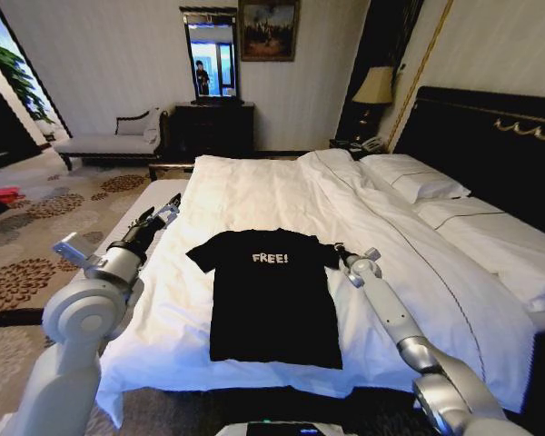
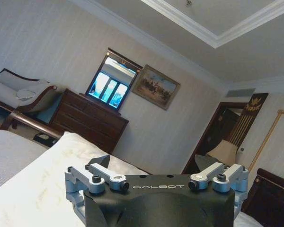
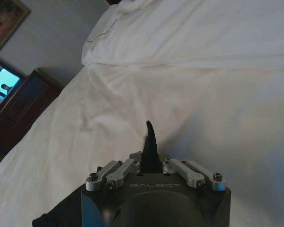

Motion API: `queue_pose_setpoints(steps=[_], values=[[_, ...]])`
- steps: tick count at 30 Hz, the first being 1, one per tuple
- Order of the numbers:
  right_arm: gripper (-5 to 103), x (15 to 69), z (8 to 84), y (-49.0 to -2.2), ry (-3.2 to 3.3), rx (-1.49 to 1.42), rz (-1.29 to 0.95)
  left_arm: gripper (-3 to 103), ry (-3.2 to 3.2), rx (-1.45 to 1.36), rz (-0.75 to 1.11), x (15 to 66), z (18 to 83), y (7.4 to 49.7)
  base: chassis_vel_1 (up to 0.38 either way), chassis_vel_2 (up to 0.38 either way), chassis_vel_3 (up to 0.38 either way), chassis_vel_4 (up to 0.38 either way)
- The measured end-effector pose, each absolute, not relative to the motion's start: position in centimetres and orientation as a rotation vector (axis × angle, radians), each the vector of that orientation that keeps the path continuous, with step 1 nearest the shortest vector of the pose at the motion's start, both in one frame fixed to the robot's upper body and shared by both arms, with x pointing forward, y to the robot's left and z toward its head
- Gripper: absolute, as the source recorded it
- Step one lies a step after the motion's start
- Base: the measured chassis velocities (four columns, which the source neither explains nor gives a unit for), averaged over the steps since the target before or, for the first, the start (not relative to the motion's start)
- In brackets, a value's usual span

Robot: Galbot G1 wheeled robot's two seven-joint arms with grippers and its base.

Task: Fold the clothes on the bed.

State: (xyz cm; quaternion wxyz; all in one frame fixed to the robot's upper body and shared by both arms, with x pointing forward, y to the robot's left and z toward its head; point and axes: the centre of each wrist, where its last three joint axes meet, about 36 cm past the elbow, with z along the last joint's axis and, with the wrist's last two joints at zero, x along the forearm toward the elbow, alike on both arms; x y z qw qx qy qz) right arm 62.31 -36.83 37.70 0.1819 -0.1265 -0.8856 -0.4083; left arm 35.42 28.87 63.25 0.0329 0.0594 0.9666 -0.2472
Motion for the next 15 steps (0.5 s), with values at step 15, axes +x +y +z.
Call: queue_pose_setpoints(steps=[15], values=[[0, 62.6, 38.8, -37.6, -2.555, -0.378, -1.12, 100, 2.974, 0.19, -0.766, 35.3, 63.2, 28.7, 0.0, 0.0, 0.0, 0.0]])
